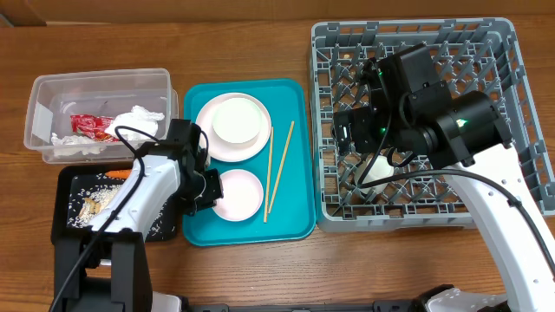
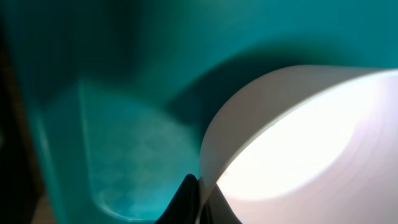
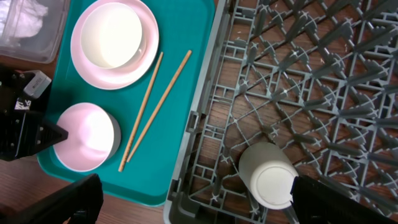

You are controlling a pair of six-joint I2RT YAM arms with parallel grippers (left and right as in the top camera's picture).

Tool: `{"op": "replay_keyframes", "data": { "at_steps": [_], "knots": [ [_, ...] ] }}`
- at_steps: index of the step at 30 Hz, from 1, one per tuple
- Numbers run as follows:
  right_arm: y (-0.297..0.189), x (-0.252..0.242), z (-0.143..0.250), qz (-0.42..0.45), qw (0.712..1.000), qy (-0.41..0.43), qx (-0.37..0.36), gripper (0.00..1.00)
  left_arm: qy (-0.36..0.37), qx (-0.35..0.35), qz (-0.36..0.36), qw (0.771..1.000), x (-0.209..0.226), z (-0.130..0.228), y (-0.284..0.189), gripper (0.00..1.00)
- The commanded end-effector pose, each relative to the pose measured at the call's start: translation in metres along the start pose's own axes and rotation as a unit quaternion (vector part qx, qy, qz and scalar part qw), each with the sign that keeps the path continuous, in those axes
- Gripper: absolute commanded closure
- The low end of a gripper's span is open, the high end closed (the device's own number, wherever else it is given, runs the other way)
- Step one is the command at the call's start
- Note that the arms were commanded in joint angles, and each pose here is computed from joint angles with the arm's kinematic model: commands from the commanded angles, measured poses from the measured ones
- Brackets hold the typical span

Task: Sort waste into correct bins and load items into the dishwasher

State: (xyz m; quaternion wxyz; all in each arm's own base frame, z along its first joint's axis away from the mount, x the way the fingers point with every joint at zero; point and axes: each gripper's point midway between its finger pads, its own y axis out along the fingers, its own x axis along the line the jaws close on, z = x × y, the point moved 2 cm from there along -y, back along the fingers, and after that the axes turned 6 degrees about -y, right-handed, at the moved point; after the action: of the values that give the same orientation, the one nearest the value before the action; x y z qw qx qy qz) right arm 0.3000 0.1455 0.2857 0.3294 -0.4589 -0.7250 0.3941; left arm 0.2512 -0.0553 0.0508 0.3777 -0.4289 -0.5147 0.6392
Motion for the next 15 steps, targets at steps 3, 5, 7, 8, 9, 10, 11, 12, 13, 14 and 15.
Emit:
{"op": "replay_keyframes", "data": {
  "at_steps": [3, 5, 7, 8, 9, 10, 11, 12, 13, 14, 15],
  "knots": [
    [0.002, -0.002, 0.001, 0.005, 1.000, 0.000, 0.002, 0.00, 0.014, -0.060, 0.004, 0.998, -0.025, -0.033, -0.059, 0.96],
    [0.002, -0.002, 0.001, 0.005, 1.000, 0.000, 0.002, 0.00, 0.024, -0.077, 0.013, 0.997, -0.038, -0.039, -0.082, 0.96],
    [0.002, -0.002, 0.001, 0.004, 1.000, 0.001, 0.002, 0.00, 0.038, -0.094, 0.024, 0.995, -0.052, -0.042, -0.103, 0.96],
    [0.002, 0.000, 0.001, -0.001, 1.000, 0.001, 0.002, 0.00, 0.044, -0.100, 0.032, 0.993, -0.060, -0.043, -0.112, 0.96],
    [0.002, 0.002, 0.001, -0.009, 1.000, 0.001, 0.003, 0.00, 0.049, -0.105, 0.042, 0.992, -0.069, -0.042, -0.119, 0.96],
    [0.002, 0.005, 0.001, -0.018, 1.000, 0.001, 0.004, 0.00, 0.056, -0.109, 0.053, 0.991, -0.078, -0.041, -0.125, 0.96],
    [0.002, 0.009, 0.001, -0.031, 1.000, 0.001, 0.004, 0.00, 0.066, -0.113, 0.065, 0.989, -0.088, -0.039, -0.130, 0.96],
    [0.001, 0.012, 0.001, -0.043, 0.999, 0.001, 0.005, 0.00, 0.073, -0.117, 0.071, 0.988, -0.096, -0.037, -0.133, 0.96],
    [0.001, 0.016, 0.001, -0.054, 0.999, 0.001, 0.005, 0.00, 0.080, -0.122, 0.077, 0.986, -0.104, -0.036, -0.134, 0.96],
    [0.001, 0.019, 0.001, -0.064, 0.998, 0.001, 0.006, 0.00, 0.087, -0.125, 0.083, 0.985, -0.111, -0.035, -0.135, 0.96],
    [0.000, 0.022, 0.002, -0.074, 0.997, 0.001, 0.007, 0.00, 0.094, -0.127, 0.089, 0.984, -0.117, -0.032, -0.135, 0.96]
  ]
}}
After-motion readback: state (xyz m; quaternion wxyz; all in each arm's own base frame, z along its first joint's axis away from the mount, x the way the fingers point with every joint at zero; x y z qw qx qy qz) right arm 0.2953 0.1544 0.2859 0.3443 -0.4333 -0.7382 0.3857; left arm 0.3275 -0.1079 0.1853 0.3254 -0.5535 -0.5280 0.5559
